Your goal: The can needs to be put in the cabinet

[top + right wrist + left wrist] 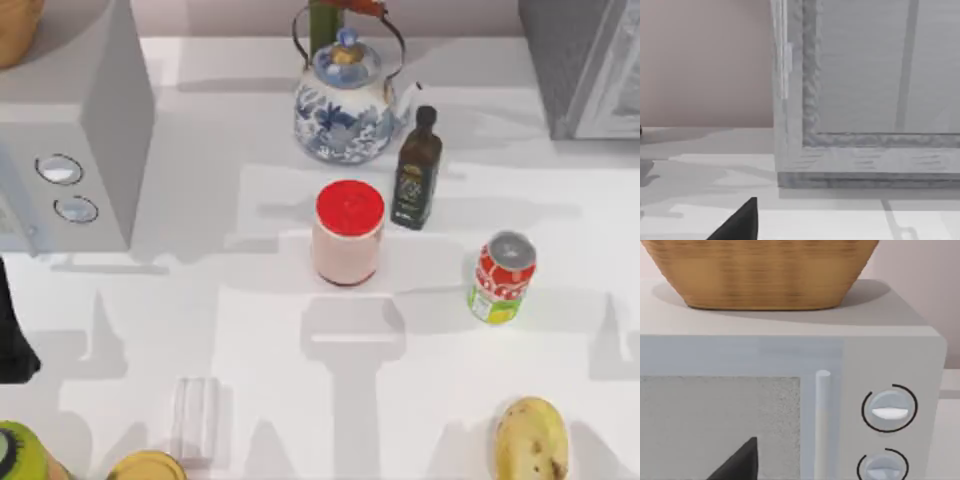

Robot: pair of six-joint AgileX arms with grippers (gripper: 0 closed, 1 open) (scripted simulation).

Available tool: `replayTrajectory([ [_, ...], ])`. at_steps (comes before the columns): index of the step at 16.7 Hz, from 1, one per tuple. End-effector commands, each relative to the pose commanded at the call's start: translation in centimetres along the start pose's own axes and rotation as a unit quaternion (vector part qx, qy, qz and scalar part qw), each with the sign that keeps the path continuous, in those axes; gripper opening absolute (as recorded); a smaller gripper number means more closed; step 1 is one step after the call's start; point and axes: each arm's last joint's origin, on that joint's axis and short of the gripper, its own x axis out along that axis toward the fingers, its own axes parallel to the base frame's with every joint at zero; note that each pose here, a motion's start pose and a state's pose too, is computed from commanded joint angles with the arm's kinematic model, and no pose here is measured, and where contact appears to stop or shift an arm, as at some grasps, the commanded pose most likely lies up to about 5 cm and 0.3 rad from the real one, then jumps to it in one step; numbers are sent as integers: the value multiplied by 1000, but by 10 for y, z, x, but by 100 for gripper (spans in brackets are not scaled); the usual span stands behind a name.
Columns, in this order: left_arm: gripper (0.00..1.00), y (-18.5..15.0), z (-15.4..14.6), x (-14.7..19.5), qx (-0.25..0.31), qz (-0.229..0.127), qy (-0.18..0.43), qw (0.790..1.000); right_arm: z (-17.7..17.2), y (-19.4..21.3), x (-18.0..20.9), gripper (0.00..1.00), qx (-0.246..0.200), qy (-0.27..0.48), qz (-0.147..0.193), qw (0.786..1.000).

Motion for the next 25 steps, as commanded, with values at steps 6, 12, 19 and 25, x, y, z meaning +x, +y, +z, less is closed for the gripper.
replayTrajectory([
  [6,100,0,0,0,0,0,0,1000,8,6,5,100,12,-2,6,1000],
  [12,100,0,0,0,0,0,0,1000,13,36,38,100,40,50,17,998],
  [19,100,0,0,0,0,0,0,1000,-27,105,75,100,28,129,13,991],
  [25,100,0,0,0,0,0,0,1000,-76,154,74,100,8,145,1,989],
])
